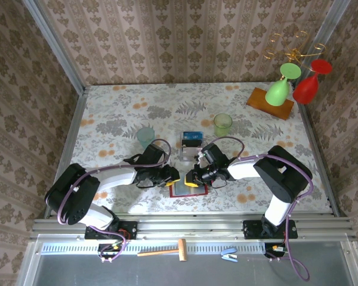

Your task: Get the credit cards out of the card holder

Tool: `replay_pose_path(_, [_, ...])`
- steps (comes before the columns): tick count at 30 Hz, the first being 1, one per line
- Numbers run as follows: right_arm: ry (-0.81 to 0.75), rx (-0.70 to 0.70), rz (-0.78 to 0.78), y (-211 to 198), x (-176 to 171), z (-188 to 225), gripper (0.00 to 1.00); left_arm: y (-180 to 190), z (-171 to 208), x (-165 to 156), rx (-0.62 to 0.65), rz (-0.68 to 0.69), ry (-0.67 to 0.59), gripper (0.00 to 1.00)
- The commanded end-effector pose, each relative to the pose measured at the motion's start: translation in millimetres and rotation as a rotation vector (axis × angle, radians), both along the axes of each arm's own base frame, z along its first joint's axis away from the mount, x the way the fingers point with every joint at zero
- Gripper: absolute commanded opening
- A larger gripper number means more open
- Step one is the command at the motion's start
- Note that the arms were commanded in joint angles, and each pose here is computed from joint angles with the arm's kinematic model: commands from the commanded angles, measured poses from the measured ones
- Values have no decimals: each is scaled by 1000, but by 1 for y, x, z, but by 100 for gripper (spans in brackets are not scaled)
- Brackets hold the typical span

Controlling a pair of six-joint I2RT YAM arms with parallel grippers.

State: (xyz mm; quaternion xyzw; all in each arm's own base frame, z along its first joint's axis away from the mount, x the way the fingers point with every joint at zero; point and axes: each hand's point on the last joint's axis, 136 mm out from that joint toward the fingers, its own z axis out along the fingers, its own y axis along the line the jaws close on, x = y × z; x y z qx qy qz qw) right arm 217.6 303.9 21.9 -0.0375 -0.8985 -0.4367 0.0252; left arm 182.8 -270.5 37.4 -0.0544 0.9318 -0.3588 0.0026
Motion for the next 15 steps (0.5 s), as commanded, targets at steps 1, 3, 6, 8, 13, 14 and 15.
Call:
replay_pose_path(1, [70, -87, -36, -17, -9, -29, 15, -3, -5, -6, -10, -10, 26, 28])
replay_pose_path(3, [70, -86, -36, -16, -9, -29, 14, -6, -6, -7, -18, -14, 32, 26])
replay_pose_path(6, [71, -84, -39, -16, -9, -29, 14, -9, -5, -7, -32, -18, 35, 23])
replay_pose_path(8, [70, -84, -37, -16, -9, -29, 15, -10, -5, -8, -39, -16, 36, 22])
replay_pose_path(13, [64, -71, -44, -14, -7, -24, 17, -13, 0, -8, -65, -14, 33, 22])
replay_pose_path(14, [61, -67, -47, -14, -6, -21, 19, -13, 0, -8, -66, -13, 33, 22])
replay_pose_path(15, [49, -57, -48, -13, -4, -16, 20, -12, 1, -8, -68, -13, 31, 22])
